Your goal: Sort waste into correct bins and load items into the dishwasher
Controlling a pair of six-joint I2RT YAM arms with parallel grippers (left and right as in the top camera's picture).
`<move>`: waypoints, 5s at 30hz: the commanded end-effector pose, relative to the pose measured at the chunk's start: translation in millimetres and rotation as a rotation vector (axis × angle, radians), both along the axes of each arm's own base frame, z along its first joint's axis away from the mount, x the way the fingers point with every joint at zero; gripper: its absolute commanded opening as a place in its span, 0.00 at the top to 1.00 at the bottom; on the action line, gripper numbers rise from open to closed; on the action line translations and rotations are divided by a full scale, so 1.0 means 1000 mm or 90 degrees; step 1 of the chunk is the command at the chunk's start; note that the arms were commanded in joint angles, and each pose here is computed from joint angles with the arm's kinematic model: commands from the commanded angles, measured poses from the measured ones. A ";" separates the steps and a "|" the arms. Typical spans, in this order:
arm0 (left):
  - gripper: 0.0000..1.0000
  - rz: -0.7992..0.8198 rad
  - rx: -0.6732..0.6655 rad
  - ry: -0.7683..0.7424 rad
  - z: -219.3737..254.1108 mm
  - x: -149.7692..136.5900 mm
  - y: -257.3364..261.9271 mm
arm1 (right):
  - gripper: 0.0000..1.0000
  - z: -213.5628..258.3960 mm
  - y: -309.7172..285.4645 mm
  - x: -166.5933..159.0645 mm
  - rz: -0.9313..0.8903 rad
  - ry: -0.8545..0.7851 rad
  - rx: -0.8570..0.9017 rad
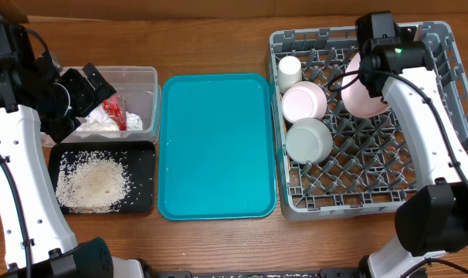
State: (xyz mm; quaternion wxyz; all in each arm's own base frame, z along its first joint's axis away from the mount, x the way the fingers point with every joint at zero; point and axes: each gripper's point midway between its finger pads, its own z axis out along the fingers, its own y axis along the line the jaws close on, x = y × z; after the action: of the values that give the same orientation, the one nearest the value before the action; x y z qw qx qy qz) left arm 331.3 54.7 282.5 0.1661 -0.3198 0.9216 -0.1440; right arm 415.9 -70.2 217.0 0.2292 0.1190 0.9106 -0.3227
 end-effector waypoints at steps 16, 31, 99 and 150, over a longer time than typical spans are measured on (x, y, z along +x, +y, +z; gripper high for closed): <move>0.00 -0.013 0.004 -0.013 0.005 0.002 -0.001 | 0.88 -0.015 0.060 0.036 0.143 -0.042 0.187; 0.00 -0.013 0.004 -0.013 0.005 0.002 -0.001 | 0.35 0.008 0.069 0.065 0.206 -0.115 0.177; 0.00 -0.013 0.004 -0.013 0.005 0.002 -0.001 | 0.00 0.128 0.164 -0.001 0.440 -0.235 0.400; 0.00 -0.013 0.004 -0.013 0.005 0.002 -0.001 | 0.00 0.077 0.103 -0.199 0.491 -0.893 0.369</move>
State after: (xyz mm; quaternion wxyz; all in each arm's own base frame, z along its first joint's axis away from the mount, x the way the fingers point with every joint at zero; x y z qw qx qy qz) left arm 331.3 54.7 282.5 0.1661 -0.3198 0.9216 -0.1440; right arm 216.6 34.4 305.9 0.7905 0.0167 0.5900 0.1635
